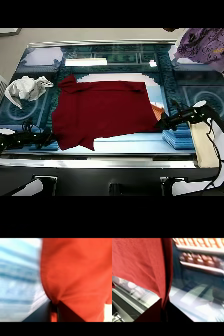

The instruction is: Fold the clothes and pants, and hang the long-sleeved shirts on hangers.

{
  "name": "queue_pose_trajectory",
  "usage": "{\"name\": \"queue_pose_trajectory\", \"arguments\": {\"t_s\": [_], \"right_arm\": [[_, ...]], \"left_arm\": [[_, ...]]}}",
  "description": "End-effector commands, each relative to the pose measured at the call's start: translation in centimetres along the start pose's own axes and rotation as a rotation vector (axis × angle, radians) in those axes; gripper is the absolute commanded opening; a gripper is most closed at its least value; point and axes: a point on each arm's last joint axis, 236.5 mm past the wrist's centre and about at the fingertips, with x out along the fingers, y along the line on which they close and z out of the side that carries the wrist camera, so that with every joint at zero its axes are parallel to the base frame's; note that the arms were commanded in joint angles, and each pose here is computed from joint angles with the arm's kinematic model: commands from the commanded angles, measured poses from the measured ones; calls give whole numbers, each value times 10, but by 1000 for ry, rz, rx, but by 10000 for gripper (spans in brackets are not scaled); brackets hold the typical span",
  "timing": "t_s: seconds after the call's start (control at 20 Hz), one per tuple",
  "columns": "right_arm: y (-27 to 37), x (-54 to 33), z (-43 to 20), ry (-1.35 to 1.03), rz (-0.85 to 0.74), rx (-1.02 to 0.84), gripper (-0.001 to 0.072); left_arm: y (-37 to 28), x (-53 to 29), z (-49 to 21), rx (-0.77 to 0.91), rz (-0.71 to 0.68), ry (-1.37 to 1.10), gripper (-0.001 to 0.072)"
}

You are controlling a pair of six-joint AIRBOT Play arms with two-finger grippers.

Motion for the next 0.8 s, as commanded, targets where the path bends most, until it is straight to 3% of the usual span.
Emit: {"name": "queue_pose_trajectory", "arguments": {"t_s": [0.0,0.2,0.4,0.6,0.75], "right_arm": [[9,-3,-2,-1,21,-6,34],[63,2,6,-56,97,-139,32],[138,-15,44,-273,9,-339,32],[275,-155,86,-737,-58,-615,32],[379,-297,41,-1134,-79,-791,32]], "left_arm": [[-10,-1,8,-5,-31,-20,15],[-41,-18,37,104,-48,-85,12],[-128,-64,91,331,-78,-237,12],[-260,-188,137,602,-139,-549,11],[-335,-321,125,767,-100,-844,11]]}}
